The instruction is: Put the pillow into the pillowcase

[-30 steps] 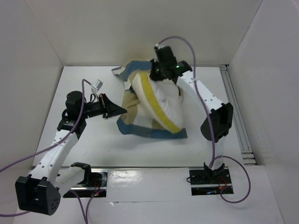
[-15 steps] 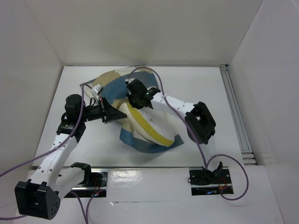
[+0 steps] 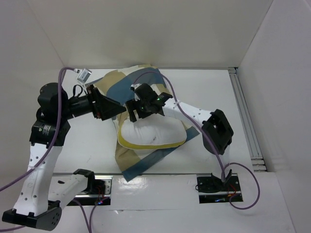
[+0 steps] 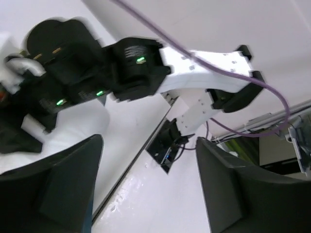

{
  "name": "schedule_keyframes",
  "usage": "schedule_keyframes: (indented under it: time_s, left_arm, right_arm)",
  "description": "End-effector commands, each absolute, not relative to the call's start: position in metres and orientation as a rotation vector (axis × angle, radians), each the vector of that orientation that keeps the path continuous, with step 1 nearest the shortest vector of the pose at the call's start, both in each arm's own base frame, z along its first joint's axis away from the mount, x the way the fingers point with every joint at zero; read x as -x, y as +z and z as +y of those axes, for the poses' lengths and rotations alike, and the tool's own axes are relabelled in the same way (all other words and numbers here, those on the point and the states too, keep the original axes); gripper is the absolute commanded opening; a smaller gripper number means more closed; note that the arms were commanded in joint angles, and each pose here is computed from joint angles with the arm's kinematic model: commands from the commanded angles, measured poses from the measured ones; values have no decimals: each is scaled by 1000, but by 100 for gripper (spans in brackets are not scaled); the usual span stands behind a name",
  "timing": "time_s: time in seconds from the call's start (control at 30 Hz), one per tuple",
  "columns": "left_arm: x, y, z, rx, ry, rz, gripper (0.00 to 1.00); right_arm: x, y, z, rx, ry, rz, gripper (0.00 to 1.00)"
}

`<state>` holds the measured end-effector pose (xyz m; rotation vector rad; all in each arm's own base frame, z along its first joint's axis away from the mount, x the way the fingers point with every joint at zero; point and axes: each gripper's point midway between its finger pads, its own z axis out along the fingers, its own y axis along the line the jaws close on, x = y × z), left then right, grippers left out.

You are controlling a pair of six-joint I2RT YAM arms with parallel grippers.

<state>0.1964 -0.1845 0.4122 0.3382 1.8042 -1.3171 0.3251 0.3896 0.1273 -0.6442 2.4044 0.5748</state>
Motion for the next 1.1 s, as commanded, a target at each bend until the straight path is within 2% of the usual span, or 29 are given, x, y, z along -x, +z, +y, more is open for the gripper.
schedule_keyframes:
  time_s: [0.0, 0.03, 0.1, 0.13, 0.2, 0.27, 0.33, 0.4, 0.47, 0.5, 0.53, 0.57, 0.63, 0.67, 0.7, 0.73, 0.77, 0.8, 0.87, 0.9, 0.93, 1.0, 1.07]
  left_arm:
    - [-211, 378, -174, -285, -1187, 1926, 86]
    - [-215, 376, -171, -260, -1157, 1929, 79]
    - [-224, 359, -171, -226, -1156, 1980, 52]
    - [-226, 357, -172, -210, -1165, 1995, 48]
    - [-241, 338, -172, -166, -1160, 2060, 47]
    - [-246, 328, -179, -169, -1172, 2101, 48]
    - [-252, 312, -183, -146, -1154, 2167, 54]
    - [-259, 301, -183, -109, -1103, 2215, 56]
    - [-264, 282, -185, -101, -1015, 2305, 56]
    - [-265, 274, -185, -105, -971, 2342, 56]
    - [-267, 271, -186, -99, -941, 2367, 56]
    - [-266, 253, -187, -103, -881, 2435, 56]
    - [-268, 255, -190, -113, -842, 2436, 56]
    - [-266, 248, -193, -126, -828, 2463, 56]
    - [-268, 243, -193, -121, -797, 2474, 56]
    - [-271, 245, -195, -127, -785, 2470, 57]
    - [-271, 245, -196, -129, -765, 2481, 57]
    - [-272, 240, -196, -134, -703, 2496, 59]
    - [-273, 227, -196, -137, -588, 2569, 62]
    - [-272, 220, -196, -153, -516, 2589, 63]
    - [-271, 212, -197, -163, -476, 2614, 65]
    - [-272, 199, -205, -198, -425, 2646, 70]
    - [-269, 187, -214, -245, -340, 2655, 79]
  right_arm:
    - [-335, 200, 354, 513, 589, 2298, 89]
    - [-343, 208, 329, 440, 548, 2294, 89]
    - [-351, 210, 299, 321, 492, 2306, 86]
    - [-358, 205, 265, 222, 425, 2318, 67]
    - [-363, 191, 231, 88, 387, 2348, 41]
    - [-359, 154, 195, 11, 364, 2446, 27]
    - [-350, 130, 182, -28, 349, 2505, 23]
    - [-344, 117, 179, -43, 341, 2532, 11]
    - [-334, 91, 175, -60, 336, 2599, 11]
    - [-332, 89, 178, -53, 360, 2605, 17]
    - [-327, 84, 187, -30, 430, 2629, 53]
    - [-320, 77, 192, -16, 474, 2645, 66]
    - [-320, 83, 214, 19, 600, 2608, 64]
    - [-311, 81, 229, 55, 694, 2623, 45]
    - [-309, 86, 250, 113, 781, 2588, 33]
    - [-303, 90, 266, 154, 859, 2576, 26]
    - [-299, 103, 286, 224, 956, 2541, 26]
    - [-295, 111, 299, 269, 965, 2520, 28]
    - [-306, 115, 297, 244, 885, 2502, 45]
    - [-311, 120, 288, 213, 878, 2489, 63]
    - [-314, 120, 279, 187, 870, 2486, 71]
    - [-317, 112, 260, 117, 849, 2501, 81]
    - [-322, 109, 237, 41, 832, 2506, 85]
